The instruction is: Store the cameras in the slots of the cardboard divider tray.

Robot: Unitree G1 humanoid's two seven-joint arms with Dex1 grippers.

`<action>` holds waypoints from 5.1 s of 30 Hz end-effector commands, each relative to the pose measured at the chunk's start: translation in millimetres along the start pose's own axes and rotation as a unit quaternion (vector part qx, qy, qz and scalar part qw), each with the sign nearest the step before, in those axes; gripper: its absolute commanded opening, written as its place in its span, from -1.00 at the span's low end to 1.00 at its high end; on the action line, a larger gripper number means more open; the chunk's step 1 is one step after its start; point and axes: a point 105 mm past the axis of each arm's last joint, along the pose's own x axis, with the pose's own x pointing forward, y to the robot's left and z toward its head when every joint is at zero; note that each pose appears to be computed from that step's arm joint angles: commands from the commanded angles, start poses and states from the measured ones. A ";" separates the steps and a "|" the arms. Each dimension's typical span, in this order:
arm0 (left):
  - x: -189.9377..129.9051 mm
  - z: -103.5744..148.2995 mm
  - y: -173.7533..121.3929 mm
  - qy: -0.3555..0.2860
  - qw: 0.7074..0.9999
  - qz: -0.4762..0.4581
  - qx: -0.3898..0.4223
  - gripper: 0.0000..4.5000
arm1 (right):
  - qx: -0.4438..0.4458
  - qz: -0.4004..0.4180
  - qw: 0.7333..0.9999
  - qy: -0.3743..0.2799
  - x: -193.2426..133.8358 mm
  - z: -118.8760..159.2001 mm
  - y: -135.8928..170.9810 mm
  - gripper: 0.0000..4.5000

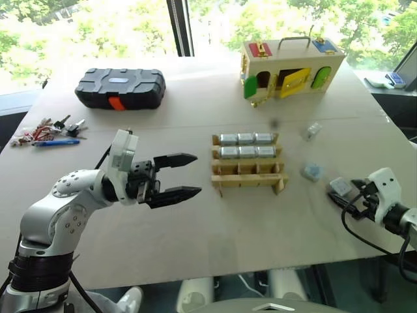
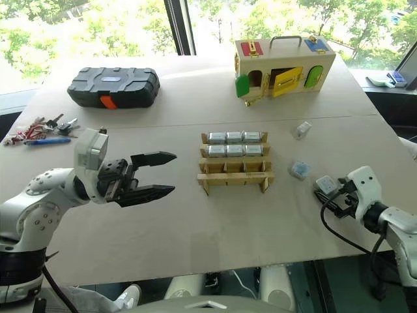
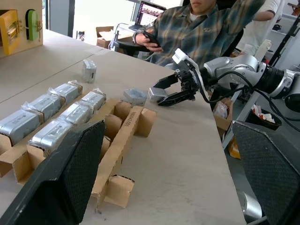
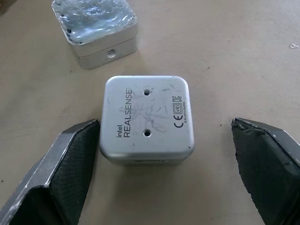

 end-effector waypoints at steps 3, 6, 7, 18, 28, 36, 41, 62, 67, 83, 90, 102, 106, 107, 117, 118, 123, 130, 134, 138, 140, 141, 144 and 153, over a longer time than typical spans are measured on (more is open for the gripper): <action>8.6 7.9 -7.3 0.004 0.999 -0.022 0.027 1.00 | -0.005 0.001 1.000 -0.028 -2.2 11.2 1.2 -0.02; 13.1 11.2 -8.3 0.006 0.999 -0.028 0.031 1.00 | -0.034 0.004 0.998 -0.047 -2.9 25.3 6.6 -0.15; 17.9 14.8 -6.7 0.003 1.000 -0.021 0.022 1.00 | -0.080 0.007 0.994 -0.068 -3.9 43.1 13.1 -0.15; 77.0 39.4 10.9 0.016 0.986 -0.017 -0.167 1.00 | -0.370 0.120 0.886 -0.254 7.8 171.6 137.1 -0.15; 95.7 44.4 26.8 -0.004 0.979 0.000 -0.206 1.00 | -0.436 0.175 0.828 -0.305 14.2 203.1 171.5 -0.15; 97.0 47.9 28.4 -0.027 0.975 0.004 -0.219 0.38 | -0.438 0.193 0.820 -0.314 15.2 202.4 180.4 -0.15; 95.5 47.2 26.5 -0.028 0.975 0.004 -0.221 -0.57 | -0.422 0.207 0.827 -0.309 15.1 199.6 179.9 0.46; 78.4 13.8 67.0 0.139 0.989 -0.050 0.029 -0.67 | -0.187 0.211 0.929 -0.241 -46.9 154.1 114.1 1.00; 71.0 -1.9 80.3 0.192 0.979 -0.056 0.051 -0.67 | -0.184 0.207 0.930 -0.241 -46.1 150.5 125.9 1.00; 87.0 -10.4 80.4 0.252 0.960 -0.100 0.076 -0.67 | -0.183 0.162 0.941 -0.235 -47.6 136.5 128.2 1.00; 87.7 -19.0 81.4 0.304 0.943 -0.086 0.104 -0.67 | -0.179 0.160 0.944 -0.225 -52.1 128.1 131.8 1.00; 100.6 -16.8 65.4 0.304 0.938 -0.079 0.144 -0.07 | -0.183 0.195 0.938 -0.222 -59.6 125.7 137.4 1.00; 100.5 2.8 60.1 0.260 0.954 -0.062 0.136 0.74 | -0.184 0.196 0.938 -0.218 -58.6 124.5 134.1 1.00; 98.9 8.7 57.4 0.247 0.959 -0.061 0.128 0.93 | -0.183 0.195 0.939 -0.216 -58.0 123.3 132.3 1.00; 21.3 31.9 53.2 0.016 0.996 0.037 0.077 0.93 | -0.103 0.040 0.986 -0.128 -11.6 78.4 67.6 1.00; 7.1 21.6 50.4 0.018 0.996 0.041 0.073 0.93 | -0.094 0.037 0.988 -0.118 -5.3 73.3 62.0 1.00; -25.4 -1.8 27.4 0.018 0.998 0.033 0.056 0.93 | -0.087 0.044 0.991 -0.092 12.9 61.5 44.1 1.00; -27.7 -1.6 13.6 0.004 0.998 0.040 0.052 0.93 | -0.061 0.067 0.994 -0.064 36.7 48.1 26.5 1.00; -25.3 -0.7 10.1 0.005 0.998 0.039 0.055 0.93 | -0.057 0.071 0.995 -0.052 45.0 40.3 17.9 1.00; -22.3 4.0 7.8 0.000 0.998 0.037 0.054 1.00 | -0.057 0.075 0.994 -0.056 46.1 38.2 15.3 0.50; -19.1 6.1 6.8 -0.005 0.998 0.036 0.048 1.00 | -0.065 0.074 0.993 -0.067 46.3 42.5 15.4 0.06; -16.1 7.1 7.7 -0.008 0.998 0.040 0.038 1.00 | -0.070 0.075 0.992 -0.073 45.7 45.9 16.4 -0.14; -3.8 8.4 9.6 -0.010 0.998 0.057 0.013 1.00 | -0.103 0.074 0.987 -0.094 41.5 59.0 20.8 -0.14; 59.9 39.7 11.7 -0.040 0.986 0.010 -0.164 1.00 | -0.242 0.087 0.946 -0.197 16.2 151.8 68.4 -0.14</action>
